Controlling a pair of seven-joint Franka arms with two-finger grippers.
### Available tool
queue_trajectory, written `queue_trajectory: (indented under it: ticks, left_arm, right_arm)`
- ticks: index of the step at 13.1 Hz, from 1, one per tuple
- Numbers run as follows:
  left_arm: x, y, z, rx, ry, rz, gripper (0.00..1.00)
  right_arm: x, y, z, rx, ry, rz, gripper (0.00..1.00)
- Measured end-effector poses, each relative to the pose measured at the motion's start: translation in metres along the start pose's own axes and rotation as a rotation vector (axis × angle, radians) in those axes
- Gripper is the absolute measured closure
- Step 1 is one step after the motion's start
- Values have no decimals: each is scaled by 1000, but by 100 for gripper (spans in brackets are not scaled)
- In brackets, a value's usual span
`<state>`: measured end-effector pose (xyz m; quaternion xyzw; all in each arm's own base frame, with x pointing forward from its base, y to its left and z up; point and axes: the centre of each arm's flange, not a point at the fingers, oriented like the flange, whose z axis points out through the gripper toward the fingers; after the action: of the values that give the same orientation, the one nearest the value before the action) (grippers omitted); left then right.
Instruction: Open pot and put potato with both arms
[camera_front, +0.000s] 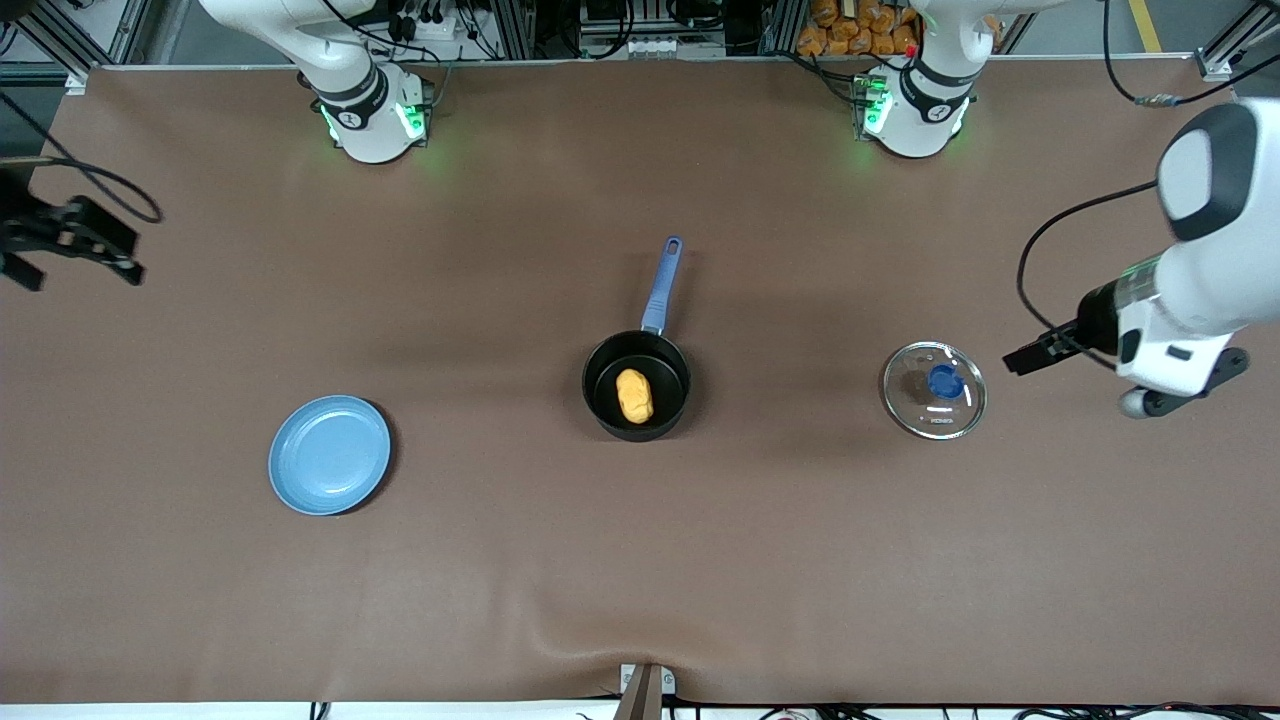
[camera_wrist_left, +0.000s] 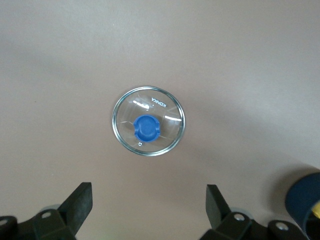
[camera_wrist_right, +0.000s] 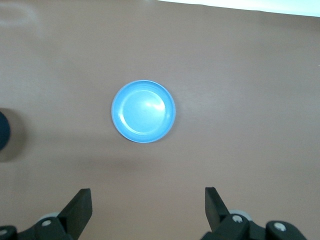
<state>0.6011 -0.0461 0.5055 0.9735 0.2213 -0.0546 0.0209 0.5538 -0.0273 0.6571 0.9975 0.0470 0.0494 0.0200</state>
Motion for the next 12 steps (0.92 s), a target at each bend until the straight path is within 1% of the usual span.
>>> queue_trajectory:
  ticks: [2, 5, 8, 10, 12]
  left_arm:
    - [-17, 7, -29, -7, 18, 24, 0]
    - [-46, 5, -70, -16, 57, 61, 0]
    - [-65, -5, -100, -8, 96, 234, 0]
    - [-74, -11, -114, -7, 123, 284, 0]
    - [-86, -11, -126, -9, 146, 301, 0]
  right_arm:
    - [-4, 18, 1, 0, -13, 10, 0]
    - [-5, 16, -1, 1, -17, 7, 0]
    - [-5, 14, -2, 1, -16, 3, 0]
    - [-5, 14, -2, 1, -18, 3, 0]
    - [-4, 14, -3, 0, -14, 4, 0]
